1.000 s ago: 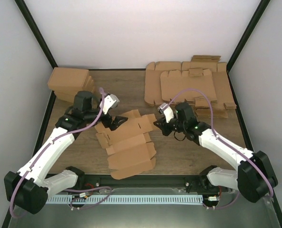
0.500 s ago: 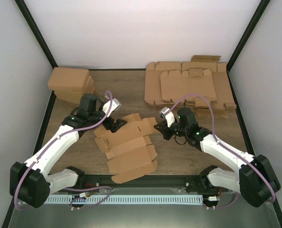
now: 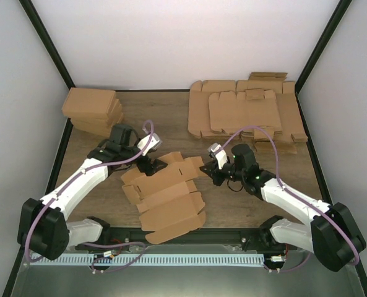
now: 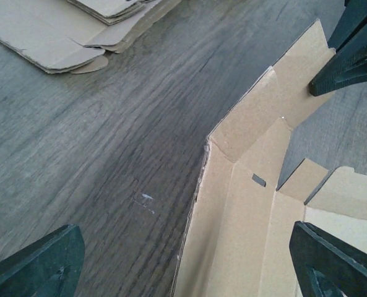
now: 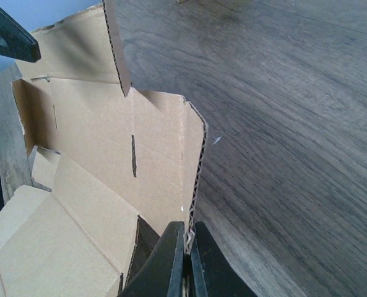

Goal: Fold the paper box

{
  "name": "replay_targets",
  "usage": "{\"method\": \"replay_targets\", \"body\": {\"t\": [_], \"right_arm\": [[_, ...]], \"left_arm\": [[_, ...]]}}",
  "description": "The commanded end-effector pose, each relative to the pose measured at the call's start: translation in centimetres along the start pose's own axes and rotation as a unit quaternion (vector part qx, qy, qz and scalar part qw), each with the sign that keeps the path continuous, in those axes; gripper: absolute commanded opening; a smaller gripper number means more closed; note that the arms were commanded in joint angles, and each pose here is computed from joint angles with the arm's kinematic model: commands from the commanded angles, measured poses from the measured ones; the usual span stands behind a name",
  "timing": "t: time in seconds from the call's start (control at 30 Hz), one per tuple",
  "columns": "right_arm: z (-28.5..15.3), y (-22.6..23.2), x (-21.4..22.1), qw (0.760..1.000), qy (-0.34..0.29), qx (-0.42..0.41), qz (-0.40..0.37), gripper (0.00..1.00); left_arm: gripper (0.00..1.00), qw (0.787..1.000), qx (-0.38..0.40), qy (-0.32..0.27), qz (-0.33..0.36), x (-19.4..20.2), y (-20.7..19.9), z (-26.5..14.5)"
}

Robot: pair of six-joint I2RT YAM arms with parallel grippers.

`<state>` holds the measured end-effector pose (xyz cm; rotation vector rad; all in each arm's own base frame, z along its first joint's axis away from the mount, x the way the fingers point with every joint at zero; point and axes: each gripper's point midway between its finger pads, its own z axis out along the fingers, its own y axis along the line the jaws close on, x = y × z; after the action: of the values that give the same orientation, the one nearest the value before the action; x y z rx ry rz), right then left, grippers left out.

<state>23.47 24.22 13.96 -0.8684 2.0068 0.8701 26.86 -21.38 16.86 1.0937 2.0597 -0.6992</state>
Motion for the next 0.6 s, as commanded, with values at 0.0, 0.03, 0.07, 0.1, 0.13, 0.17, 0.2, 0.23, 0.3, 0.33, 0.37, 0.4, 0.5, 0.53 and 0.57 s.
{"method": "replay_targets", "body": {"t": [0.0,0.03,0.07,0.1,0.13,0.17,0.2,0.23,0.3,0.33,0.37,0.4,0.5,0.53,0.57], "right_arm": [[-0.2,1.0,-1.5,0.999,-0.026,-0.019,-0.024,0.02],[-0.3,1.0,-1.6,0.999,-0.027,-0.018,-0.025,0.02],[-0.3,1.0,-1.6,0.999,-0.027,-0.016,-0.025,0.02],[-0.2,0.9,-1.7,0.999,-0.027,-0.013,-0.025,0.02],[-0.3,0.8,-1.7,0.999,-0.026,-0.011,-0.024,0.02],[-0.3,0.7,-1.8,0.999,-0.026,-0.009,-0.024,0.01],[-0.2,0.6,-1.8,0.999,-0.026,-0.005,-0.023,0.01],[-0.2,0.4,-1.9,0.999,-0.026,0.0,-0.022,0.01],[-0.2,0.1,-2.0,0.999,-0.028,0.009,-0.02,0.01],[-0.2,0.0,-2.0,0.999,-0.028,0.012,-0.019,0.01],[-0.2,-0.1,-2.1,0.999,-0.028,0.014,-0.018,0.01],[-0.1,-0.2,-2.1,0.999,-0.027,0.014,-0.017,0.01],[0.2,-0.2,-2.2,0.999,-0.028,0.011,-0.014,0.01],[0.3,-0.2,-2.4,0.999,-0.03,0.009,-0.013,0.01],[0.4,-0.2,-2.4,0.999,-0.031,0.007,-0.011,0.01]], "left_arm": [[0.89,0.999,0.037,-0.006,0.017,-0.5,-1.0,0.3],[0.84,0.999,0.042,-0.002,0.013,-0.4,-1.0,0.5],[0.8,0.999,0.046,0.002,0.011,-0.3,-1.1,0.6],[0.79,0.999,0.049,0.005,0.008,-0.1,-1.2,0.6],[0.77,0.999,0.049,0.008,0.004,0.0,-1.2,0.7],[0.76,0.999,0.049,0.011,0.002,0.1,-1.3,0.8],[0.74,0.999,0.047,0.016,0.001,0.3,-1.3,0.9],[0.72,0.999,0.043,0.021,0.003,0.4,-1.3,0.9],[0.63,0.999,0.033,0.03,0.006,0.5,-1.3,0.9],[0.58,0.999,0.027,0.032,0.006,0.4,-1.1,0.8],[0.54,0.999,0.019,0.033,0.005,0.4,-0.9,0.7],[0.51,0.999,0.013,0.035,0.003,0.3,-0.8,0.7],[0.41,0.999,-0.007,0.044,0.0,0.5,-0.3,0.5],[0.37,0.999,-0.013,0.049,0.001,0.6,-0.3,0.4],[0.33,0.998,-0.02,0.055,0.002,0.8,-0.2,0.4]]}}
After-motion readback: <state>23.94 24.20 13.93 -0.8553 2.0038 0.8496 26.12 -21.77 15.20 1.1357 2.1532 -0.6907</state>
